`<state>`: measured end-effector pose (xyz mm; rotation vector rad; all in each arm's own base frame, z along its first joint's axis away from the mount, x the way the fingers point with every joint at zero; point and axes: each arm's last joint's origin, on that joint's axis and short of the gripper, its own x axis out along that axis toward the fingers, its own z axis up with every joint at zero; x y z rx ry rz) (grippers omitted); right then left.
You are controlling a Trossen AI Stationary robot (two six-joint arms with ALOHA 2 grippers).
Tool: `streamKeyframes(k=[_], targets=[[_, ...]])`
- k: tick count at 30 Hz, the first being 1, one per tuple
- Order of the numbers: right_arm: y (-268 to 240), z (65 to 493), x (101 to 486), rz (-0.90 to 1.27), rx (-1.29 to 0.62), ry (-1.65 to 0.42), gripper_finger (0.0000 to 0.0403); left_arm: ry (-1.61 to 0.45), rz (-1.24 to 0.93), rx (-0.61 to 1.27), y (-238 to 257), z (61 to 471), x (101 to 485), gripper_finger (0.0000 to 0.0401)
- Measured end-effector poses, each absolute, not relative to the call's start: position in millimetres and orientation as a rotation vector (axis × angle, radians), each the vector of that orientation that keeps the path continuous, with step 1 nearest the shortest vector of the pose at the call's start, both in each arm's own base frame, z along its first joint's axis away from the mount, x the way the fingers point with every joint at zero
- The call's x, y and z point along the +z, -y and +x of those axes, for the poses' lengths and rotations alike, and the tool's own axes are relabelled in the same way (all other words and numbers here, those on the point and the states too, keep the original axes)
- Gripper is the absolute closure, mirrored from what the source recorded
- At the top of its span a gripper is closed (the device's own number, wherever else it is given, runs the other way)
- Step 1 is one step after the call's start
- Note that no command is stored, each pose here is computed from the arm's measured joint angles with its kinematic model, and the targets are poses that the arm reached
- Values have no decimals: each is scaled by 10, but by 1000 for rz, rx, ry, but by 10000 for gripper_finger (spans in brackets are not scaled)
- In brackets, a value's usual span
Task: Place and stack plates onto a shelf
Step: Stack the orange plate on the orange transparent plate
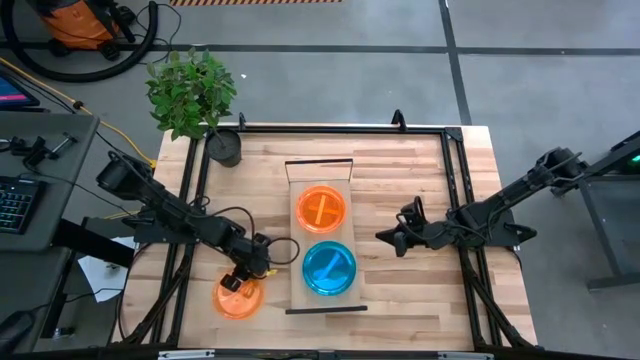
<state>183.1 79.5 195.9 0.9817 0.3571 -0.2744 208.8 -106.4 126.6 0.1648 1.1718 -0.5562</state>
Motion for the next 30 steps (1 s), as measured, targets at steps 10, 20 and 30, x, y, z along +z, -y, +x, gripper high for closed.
streamKeyframes(k=[10, 20, 30], targets=[[-794, 1830, 1956, 980, -275, -361, 403, -1198, 94, -583, 1084, 2076, 1258, 320], [-794, 1829, 1955, 971, -274, -363, 403, -1252, -98, -486, 1004, 2092, 1274, 399], [-794, 1829, 1955, 971, -274, -363, 403, -1113, -420, -529, 797, 2059, 1735, 401]])
